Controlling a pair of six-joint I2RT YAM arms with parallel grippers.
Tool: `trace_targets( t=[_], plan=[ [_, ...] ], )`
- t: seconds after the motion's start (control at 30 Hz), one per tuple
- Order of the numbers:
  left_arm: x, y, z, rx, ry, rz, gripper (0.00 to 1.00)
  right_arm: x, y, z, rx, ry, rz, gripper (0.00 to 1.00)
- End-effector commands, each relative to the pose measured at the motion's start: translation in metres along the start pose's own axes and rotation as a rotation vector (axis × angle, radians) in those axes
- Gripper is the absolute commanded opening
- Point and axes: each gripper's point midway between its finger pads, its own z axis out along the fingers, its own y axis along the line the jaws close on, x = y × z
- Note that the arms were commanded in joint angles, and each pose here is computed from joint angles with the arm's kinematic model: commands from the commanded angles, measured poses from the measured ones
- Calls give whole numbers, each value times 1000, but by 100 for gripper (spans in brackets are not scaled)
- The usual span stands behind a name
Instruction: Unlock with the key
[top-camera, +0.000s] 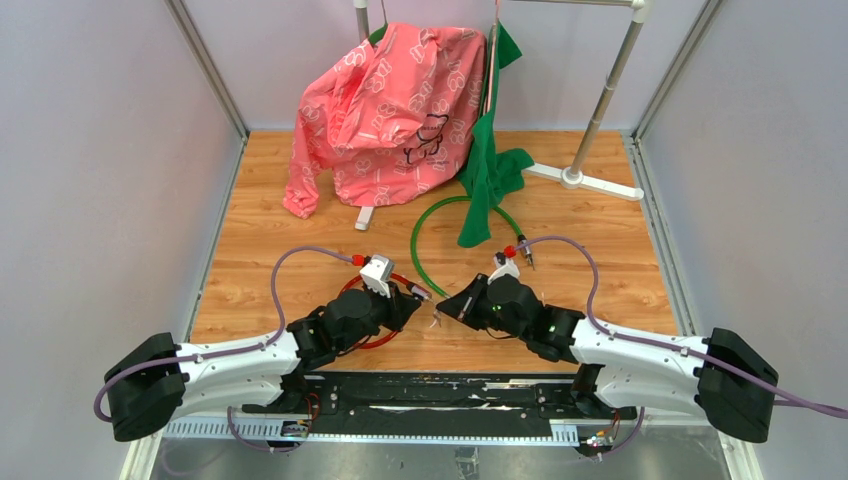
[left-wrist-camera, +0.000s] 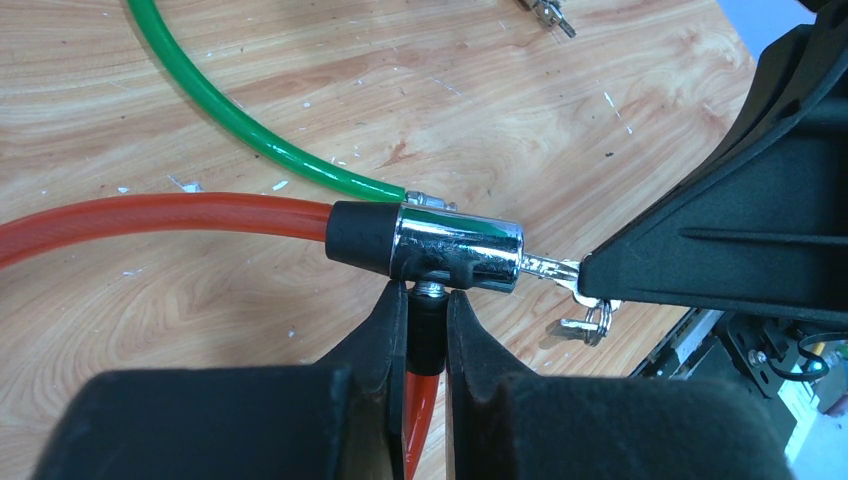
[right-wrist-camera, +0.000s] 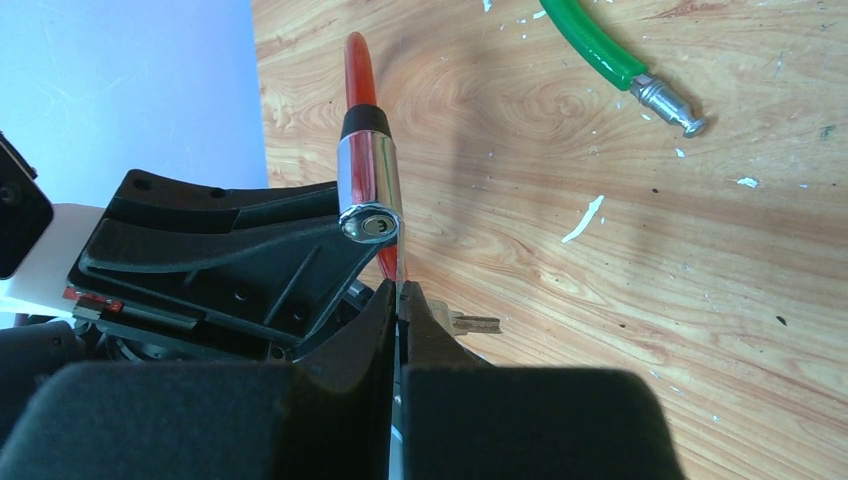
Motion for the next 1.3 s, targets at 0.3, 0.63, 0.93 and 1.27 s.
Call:
trace_targets(
  t=[0.3, 0.63, 0.93, 1.27],
  plan=[
    [-10, -1, 3, -7, -41, -19, 0, -7, 14, -2, -33, -31, -8, 0],
    [-10, 0, 3, -11, -43, -23, 0, -6, 14, -4, -16, -23, -18, 0],
    [-10, 0, 2, -10, -45, -22, 0, -3, 12, 1, -13, -16, -17, 0],
    [-10, -1, 2, -6, -43, -20, 0, -3, 11, 2, -13, -20, -14, 0]
  ],
)
